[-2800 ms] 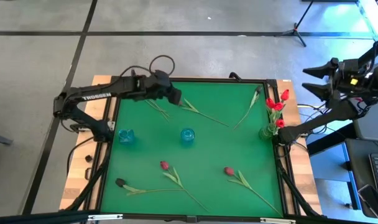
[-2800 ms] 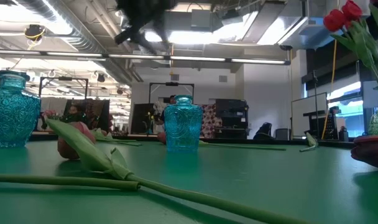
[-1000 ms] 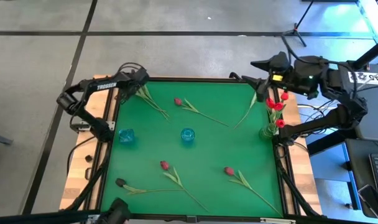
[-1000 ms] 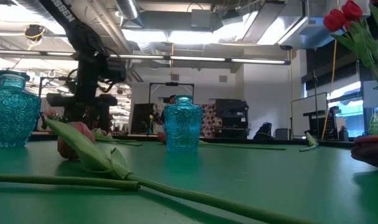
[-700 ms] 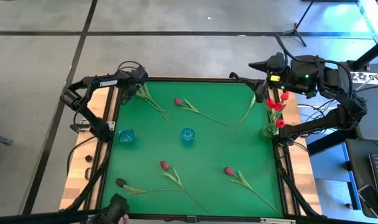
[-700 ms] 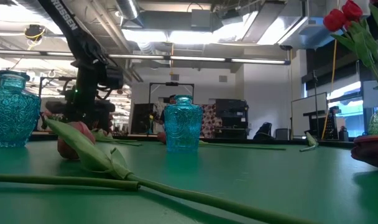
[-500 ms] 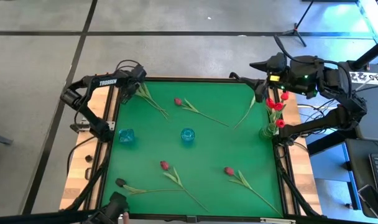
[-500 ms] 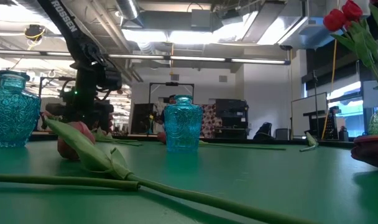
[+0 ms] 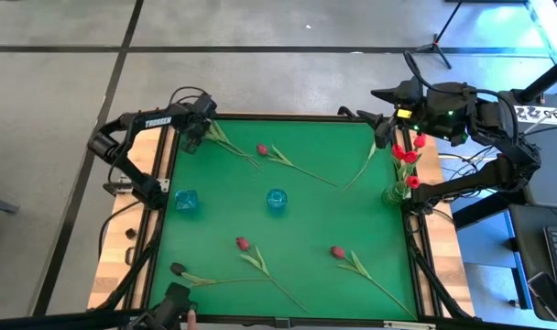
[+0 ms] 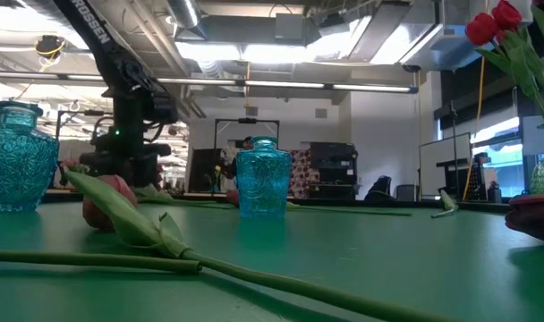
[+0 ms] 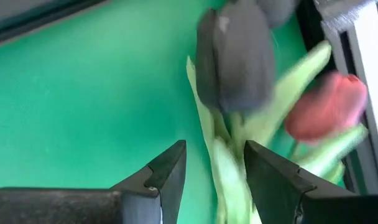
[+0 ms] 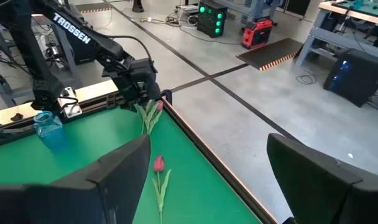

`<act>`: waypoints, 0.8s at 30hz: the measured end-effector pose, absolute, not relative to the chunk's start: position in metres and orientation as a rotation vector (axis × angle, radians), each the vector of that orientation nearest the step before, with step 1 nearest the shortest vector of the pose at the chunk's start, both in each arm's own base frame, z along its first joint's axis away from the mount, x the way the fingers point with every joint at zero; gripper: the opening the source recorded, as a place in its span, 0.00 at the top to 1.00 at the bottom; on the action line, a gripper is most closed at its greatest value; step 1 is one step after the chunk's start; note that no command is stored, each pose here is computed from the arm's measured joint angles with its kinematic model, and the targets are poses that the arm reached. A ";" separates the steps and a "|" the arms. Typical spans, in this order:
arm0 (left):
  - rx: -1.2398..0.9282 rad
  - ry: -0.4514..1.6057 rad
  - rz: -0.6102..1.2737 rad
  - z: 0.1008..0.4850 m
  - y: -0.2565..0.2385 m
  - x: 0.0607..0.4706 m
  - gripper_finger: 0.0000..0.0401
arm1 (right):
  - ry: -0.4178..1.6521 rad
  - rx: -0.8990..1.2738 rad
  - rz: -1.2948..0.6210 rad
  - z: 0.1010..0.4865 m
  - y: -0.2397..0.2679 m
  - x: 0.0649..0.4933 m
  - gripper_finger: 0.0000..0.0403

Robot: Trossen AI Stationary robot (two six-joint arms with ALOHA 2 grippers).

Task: Sort flowers into vase by color
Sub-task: Put the black flower into the right blue flower vase

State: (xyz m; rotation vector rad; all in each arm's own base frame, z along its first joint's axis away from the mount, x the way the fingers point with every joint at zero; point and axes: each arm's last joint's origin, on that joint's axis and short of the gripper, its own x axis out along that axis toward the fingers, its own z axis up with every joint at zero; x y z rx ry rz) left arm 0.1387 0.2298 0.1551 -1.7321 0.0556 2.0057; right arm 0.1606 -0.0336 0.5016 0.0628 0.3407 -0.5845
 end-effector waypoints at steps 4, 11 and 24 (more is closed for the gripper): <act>-1.766 -0.023 2.008 0.161 0.227 0.140 0.61 | 0.337 0.060 -0.614 0.502 -0.034 0.160 0.20; -1.743 -0.083 2.090 0.157 0.232 0.127 0.61 | 0.334 0.077 -0.639 0.501 -0.035 0.159 0.20; -1.828 -0.198 2.112 0.136 0.220 0.123 0.74 | 0.329 0.100 -0.643 0.501 -0.035 0.159 0.20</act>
